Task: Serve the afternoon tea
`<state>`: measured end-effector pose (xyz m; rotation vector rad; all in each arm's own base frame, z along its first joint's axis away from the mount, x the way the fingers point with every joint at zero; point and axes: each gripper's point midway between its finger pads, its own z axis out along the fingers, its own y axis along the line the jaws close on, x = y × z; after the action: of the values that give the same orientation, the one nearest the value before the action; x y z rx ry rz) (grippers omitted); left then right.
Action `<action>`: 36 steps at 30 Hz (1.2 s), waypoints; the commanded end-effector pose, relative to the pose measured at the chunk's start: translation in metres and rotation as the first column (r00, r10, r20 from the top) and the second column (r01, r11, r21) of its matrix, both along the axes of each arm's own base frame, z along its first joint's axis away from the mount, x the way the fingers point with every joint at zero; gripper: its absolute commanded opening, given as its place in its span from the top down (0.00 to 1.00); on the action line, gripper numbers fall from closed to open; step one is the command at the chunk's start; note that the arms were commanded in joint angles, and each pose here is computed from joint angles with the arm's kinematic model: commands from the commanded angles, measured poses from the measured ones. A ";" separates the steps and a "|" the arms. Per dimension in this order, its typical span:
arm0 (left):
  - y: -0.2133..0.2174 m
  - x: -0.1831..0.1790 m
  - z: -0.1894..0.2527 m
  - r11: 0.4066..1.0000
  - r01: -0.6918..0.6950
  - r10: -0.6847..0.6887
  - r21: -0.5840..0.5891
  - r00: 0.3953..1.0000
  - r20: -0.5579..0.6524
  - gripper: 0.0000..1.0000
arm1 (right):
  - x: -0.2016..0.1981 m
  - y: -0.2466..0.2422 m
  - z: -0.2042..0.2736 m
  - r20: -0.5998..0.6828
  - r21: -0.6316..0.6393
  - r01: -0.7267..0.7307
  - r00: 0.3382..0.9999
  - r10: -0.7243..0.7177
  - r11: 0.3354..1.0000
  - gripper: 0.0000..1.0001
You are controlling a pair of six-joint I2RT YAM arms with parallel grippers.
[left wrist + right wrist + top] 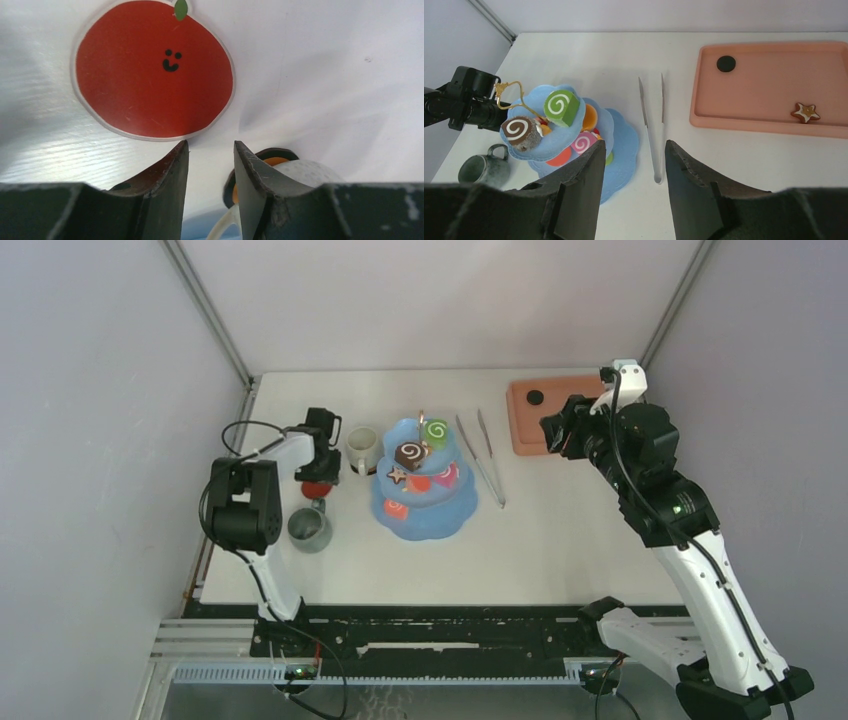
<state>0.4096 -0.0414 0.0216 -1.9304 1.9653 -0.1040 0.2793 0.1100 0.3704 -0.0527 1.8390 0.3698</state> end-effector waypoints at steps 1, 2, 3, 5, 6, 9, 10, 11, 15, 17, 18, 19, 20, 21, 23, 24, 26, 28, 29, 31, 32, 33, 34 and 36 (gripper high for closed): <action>0.018 0.006 0.052 0.982 0.086 -0.095 0.171 0.995 0.043 0.56 | -0.004 -0.001 0.013 0.051 0.000 0.004 0.999 -0.004 1.000 0.45; 0.022 0.006 0.065 0.973 0.101 -0.113 0.209 0.992 0.049 0.55 | -0.004 0.001 0.012 0.048 0.002 -0.003 0.999 0.002 1.000 0.45; 0.025 0.006 0.076 0.965 0.119 -0.136 0.235 0.989 0.055 0.55 | -0.005 0.003 0.011 0.046 0.004 -0.009 0.999 0.009 1.000 0.45; 0.030 0.005 0.097 0.938 0.186 -0.210 0.292 0.976 0.052 0.54 | -0.007 0.008 0.011 0.048 0.010 -0.029 0.998 0.029 1.000 0.44; 0.031 0.005 0.106 0.916 0.239 -0.267 0.321 0.963 0.044 0.53 | -0.008 0.009 0.011 0.049 0.010 -0.035 0.998 0.034 0.999 0.44; 0.034 -0.002 0.133 0.813 0.415 -0.447 0.409 0.894 -0.019 0.50 | -0.010 0.011 0.013 0.056 0.012 -0.046 0.997 0.046 0.999 0.42; 0.035 -0.005 0.139 0.749 0.498 -0.525 0.437 0.849 -0.066 0.48 | -0.010 0.012 0.013 0.056 0.011 -0.047 0.997 0.046 0.999 0.41; 0.034 -0.007 0.143 0.702 0.555 -0.579 0.446 0.809 -0.097 0.45 | -0.010 0.012 0.013 0.057 0.010 -0.047 0.997 0.046 0.999 0.40; 0.031 -0.027 0.147 0.509 0.777 -0.736 0.370 0.616 -0.281 0.34 | -0.010 0.014 0.013 0.058 0.011 -0.053 0.997 0.053 0.999 0.36; 0.026 -0.044 0.140 0.422 0.862 -0.791 0.281 0.501 -0.351 0.25 | -0.010 0.015 0.012 0.055 0.014 -0.057 0.997 0.057 0.998 0.35; 0.023 -0.051 0.137 0.382 0.890 -0.816 0.249 0.451 -0.361 0.23 | -0.010 0.015 0.012 0.053 0.014 -0.058 0.997 0.057 0.998 0.34; 0.018 -0.055 0.135 0.331 0.915 -0.841 0.231 0.397 -0.367 0.20 | -0.010 0.014 0.011 0.051 0.012 -0.055 0.997 0.054 0.998 0.34; 0.015 -0.059 0.132 0.280 0.936 -0.860 0.215 0.344 -0.378 0.18 | -0.009 0.014 0.011 0.050 0.011 -0.053 0.997 0.052 0.999 0.34; 0.015 -0.061 0.130 0.232 0.951 -0.858 0.202 0.298 -0.418 0.16 | -0.009 0.014 0.011 0.051 0.010 -0.054 0.997 0.054 0.998 0.33; 0.016 -0.068 0.124 0.123 0.983 -0.834 0.135 0.176 -0.523 0.12 | -0.010 0.015 0.012 0.054 0.011 -0.059 0.997 0.059 0.998 0.33; 0.014 -0.071 0.118 0.095 0.991 -0.838 0.096 0.132 -0.530 0.11 | -0.010 0.015 0.012 0.058 0.013 -0.061 0.996 0.061 0.998 0.32; 0.006 -0.075 0.112 0.066 0.996 -0.861 0.064 0.090 -0.500 0.11 | -0.010 0.017 0.013 0.060 0.019 -0.066 0.996 0.065 0.998 0.32; 0.001 -0.079 0.109 0.041 0.998 -0.880 0.056 0.062 -0.471 0.11 | -0.010 0.018 0.014 0.062 0.023 -0.072 0.996 0.071 0.997 0.31; 0.001 -0.082 0.107 0.030 0.998 -0.883 0.049 0.049 -0.466 0.11 | -0.010 0.018 0.013 0.060 0.023 -0.071 0.996 0.070 0.997 0.31; -0.001 -0.088 0.099 -0.001 1.000 -0.892 0.018 0.007 -0.452 0.11 | -0.010 0.018 0.011 0.053 0.022 -0.069 0.996 0.068 0.997 0.31; 0.003 -0.090 0.095 0.001 1.000 -0.885 0.004 0.003 -0.466 0.11 | -0.010 0.017 0.011 0.052 0.022 -0.068 0.996 0.067 0.997 0.31; 0.005 -0.090 0.093 0.006 1.000 -0.885 -0.003 0.004 -0.466 0.12 | -0.011 0.018 0.010 0.050 0.023 -0.070 0.996 0.069 0.997 0.31; 0.005 -0.091 0.090 0.006 1.000 -0.893 -0.010 0.001 -0.450 0.12 | -0.011 0.018 0.011 0.051 0.025 -0.072 0.996 0.071 0.997 0.31; 0.010 -0.092 0.086 0.016 1.000 -0.896 -0.021 0.005 -0.444 0.15 | -0.012 0.017 0.011 0.053 0.021 -0.071 0.996 0.070 0.997 0.31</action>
<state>0.3242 -0.0380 0.1102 0.0227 2.9225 0.2497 0.2700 0.1246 0.3694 -0.1036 1.8323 0.4111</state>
